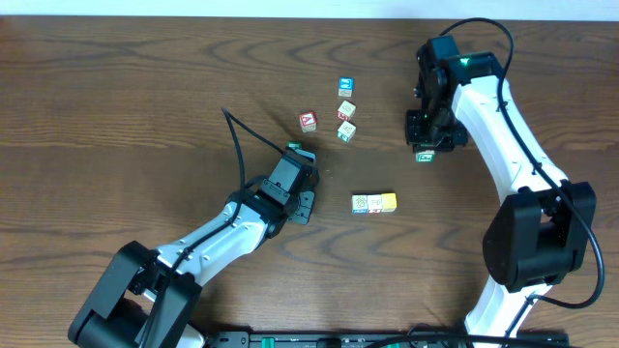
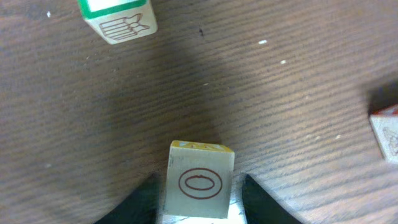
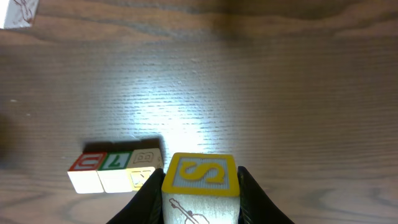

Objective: Lift 5 blocks

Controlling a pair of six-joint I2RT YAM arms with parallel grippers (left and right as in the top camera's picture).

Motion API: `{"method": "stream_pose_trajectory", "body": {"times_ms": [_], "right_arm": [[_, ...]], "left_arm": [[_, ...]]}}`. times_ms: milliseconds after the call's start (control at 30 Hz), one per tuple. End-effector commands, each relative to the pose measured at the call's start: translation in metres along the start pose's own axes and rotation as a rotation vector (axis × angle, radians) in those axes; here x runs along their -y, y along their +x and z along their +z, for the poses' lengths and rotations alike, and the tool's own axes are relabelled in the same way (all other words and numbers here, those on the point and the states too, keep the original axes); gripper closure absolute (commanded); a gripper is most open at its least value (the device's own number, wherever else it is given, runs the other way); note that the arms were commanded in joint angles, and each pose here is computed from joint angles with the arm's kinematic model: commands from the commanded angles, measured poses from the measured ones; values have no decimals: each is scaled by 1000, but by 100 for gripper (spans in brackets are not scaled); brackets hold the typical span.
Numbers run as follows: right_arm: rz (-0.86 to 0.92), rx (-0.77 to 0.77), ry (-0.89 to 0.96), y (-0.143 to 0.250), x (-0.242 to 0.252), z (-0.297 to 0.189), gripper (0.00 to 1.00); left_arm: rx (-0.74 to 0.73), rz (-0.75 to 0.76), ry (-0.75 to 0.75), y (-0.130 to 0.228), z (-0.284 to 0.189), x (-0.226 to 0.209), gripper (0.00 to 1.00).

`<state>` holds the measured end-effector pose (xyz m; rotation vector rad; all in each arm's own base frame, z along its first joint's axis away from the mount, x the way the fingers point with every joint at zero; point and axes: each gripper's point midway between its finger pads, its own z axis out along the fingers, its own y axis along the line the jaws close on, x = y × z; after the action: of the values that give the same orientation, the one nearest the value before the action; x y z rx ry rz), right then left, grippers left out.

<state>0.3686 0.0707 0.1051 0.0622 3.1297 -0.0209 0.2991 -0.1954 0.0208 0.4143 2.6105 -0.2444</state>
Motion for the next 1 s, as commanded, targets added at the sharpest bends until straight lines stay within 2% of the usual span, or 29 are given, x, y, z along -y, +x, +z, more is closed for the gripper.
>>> {"method": "stream_pose_trajectory", "body": {"times_ms": [0,133,433,467,533,967], "right_arm": [[-14,-42,12,10,4,10,99],[-15,-91,24,24,7,27,99],[-8,-163,2,48,6,56,99],[-8,-165,1,48,6,56,99],[-11,-170,-2,50,5,57,99],[-10,-225,-29,74,-1,84,99]], "left_arm": [[28,16,-12,-11,-3,0,68],[28,16,-12,-12,-3,0,77],[26,13,-12,-11,-3,0,81],[24,12,-12,-11,-3,0,85],[20,4,-14,-10,-3,0,87],[-11,-123,6,2,-4,18,89]]}}
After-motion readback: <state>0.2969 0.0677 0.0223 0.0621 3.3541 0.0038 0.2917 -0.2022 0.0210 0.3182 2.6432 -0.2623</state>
